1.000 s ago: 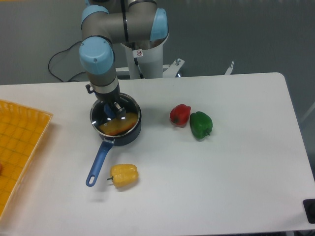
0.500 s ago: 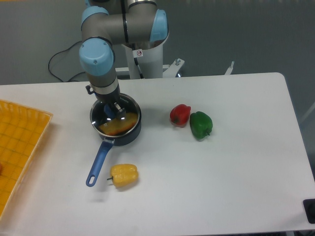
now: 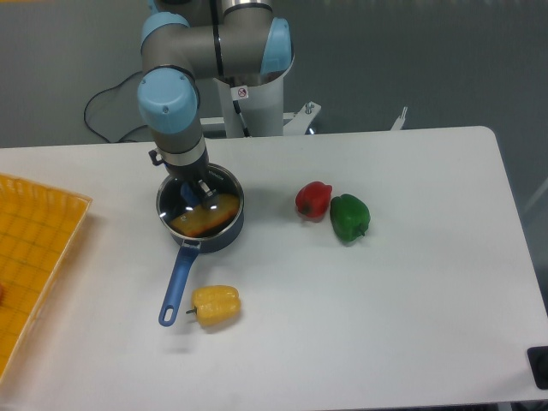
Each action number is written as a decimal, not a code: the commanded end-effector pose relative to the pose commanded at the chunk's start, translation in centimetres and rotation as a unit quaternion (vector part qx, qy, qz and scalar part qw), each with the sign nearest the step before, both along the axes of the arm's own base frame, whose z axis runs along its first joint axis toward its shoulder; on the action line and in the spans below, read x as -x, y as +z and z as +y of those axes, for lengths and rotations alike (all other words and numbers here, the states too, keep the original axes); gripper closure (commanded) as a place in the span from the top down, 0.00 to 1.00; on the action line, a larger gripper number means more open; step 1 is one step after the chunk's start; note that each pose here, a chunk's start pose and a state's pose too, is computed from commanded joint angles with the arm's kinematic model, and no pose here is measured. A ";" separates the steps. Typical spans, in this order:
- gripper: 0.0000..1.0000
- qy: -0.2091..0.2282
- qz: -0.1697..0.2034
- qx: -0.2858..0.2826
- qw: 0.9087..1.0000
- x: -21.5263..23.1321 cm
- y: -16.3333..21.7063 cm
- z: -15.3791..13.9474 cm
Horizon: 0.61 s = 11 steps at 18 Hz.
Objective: Close the pot lid
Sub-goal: 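Press the lid down on the saucepan and hold the gripper on the knob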
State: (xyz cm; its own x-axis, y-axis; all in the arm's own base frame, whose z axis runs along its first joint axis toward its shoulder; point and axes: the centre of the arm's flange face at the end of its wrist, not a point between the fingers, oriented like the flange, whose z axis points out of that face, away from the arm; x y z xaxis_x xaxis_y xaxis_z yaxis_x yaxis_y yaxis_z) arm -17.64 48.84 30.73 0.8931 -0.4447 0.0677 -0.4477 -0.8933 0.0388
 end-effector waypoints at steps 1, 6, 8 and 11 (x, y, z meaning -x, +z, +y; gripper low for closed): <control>1.00 0.000 -0.005 0.009 1.000 0.1 0.1 0.0; 1.00 0.000 -0.013 0.021 1.000 0.3 0.1 0.5; 1.00 0.003 -0.015 0.019 1.000 0.6 0.3 0.5; 1.00 0.015 0.006 -0.011 1.000 3.1 4.1 1.7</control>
State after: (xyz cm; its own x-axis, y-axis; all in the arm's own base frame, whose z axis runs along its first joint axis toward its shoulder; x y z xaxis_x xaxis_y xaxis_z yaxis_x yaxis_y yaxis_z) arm -20.77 50.55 34.82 0.9071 -0.4183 0.0480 -0.4197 -0.9073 0.0246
